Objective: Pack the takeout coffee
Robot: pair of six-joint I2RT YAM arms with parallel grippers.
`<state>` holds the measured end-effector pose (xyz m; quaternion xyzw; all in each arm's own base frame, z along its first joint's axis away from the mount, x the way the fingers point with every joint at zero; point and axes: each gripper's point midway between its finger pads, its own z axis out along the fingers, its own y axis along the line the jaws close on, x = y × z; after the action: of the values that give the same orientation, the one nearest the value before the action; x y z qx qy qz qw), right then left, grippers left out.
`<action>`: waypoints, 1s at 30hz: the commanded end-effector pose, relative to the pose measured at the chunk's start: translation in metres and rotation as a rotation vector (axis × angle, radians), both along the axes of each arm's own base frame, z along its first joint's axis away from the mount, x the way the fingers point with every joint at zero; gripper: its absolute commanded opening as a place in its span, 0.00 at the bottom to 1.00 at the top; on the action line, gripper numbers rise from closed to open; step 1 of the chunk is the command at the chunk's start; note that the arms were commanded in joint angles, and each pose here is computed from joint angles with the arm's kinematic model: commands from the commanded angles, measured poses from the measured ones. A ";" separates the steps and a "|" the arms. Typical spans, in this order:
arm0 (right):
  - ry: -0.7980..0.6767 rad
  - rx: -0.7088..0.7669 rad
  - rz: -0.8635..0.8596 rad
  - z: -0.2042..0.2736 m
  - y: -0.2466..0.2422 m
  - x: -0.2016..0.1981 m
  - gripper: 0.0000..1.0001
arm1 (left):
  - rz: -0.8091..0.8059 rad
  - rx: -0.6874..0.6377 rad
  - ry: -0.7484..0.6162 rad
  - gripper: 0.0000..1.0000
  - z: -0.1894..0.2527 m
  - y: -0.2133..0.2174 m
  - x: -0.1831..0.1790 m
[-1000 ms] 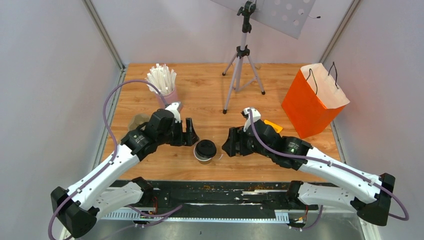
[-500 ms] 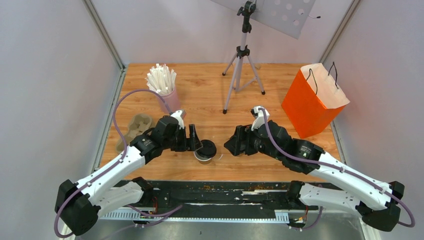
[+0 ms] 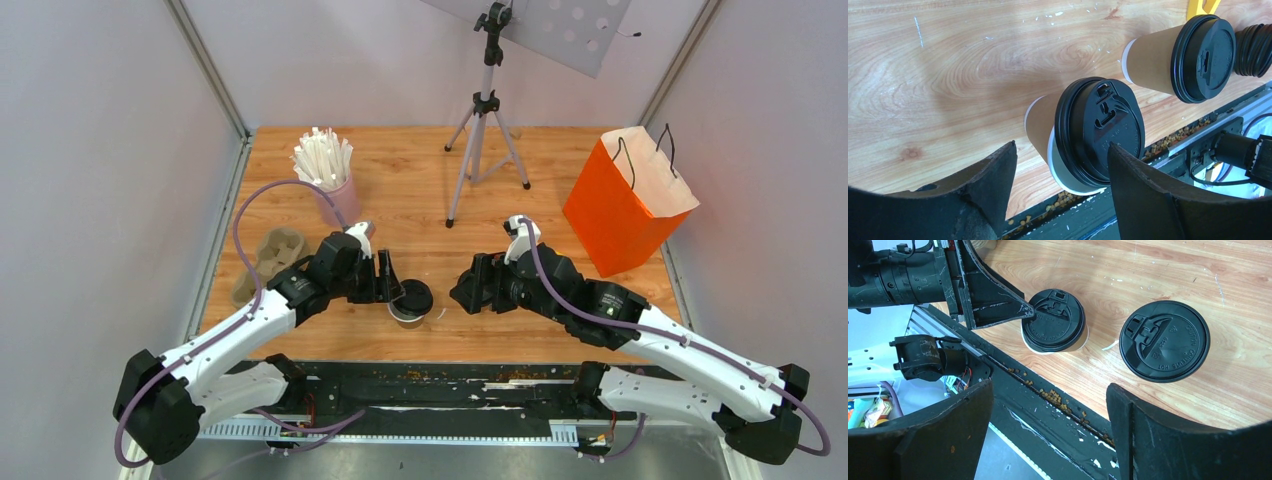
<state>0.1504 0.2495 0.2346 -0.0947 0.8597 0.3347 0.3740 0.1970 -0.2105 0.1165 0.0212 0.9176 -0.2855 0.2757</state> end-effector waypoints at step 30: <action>0.016 0.060 0.017 0.009 0.016 0.001 0.84 | -0.071 0.037 0.042 0.61 -0.012 0.006 -0.017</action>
<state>0.1499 0.2568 0.2256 -0.0947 0.8681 0.3323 0.3564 0.1843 -0.2099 0.1092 0.0357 0.9236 -0.2888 0.2496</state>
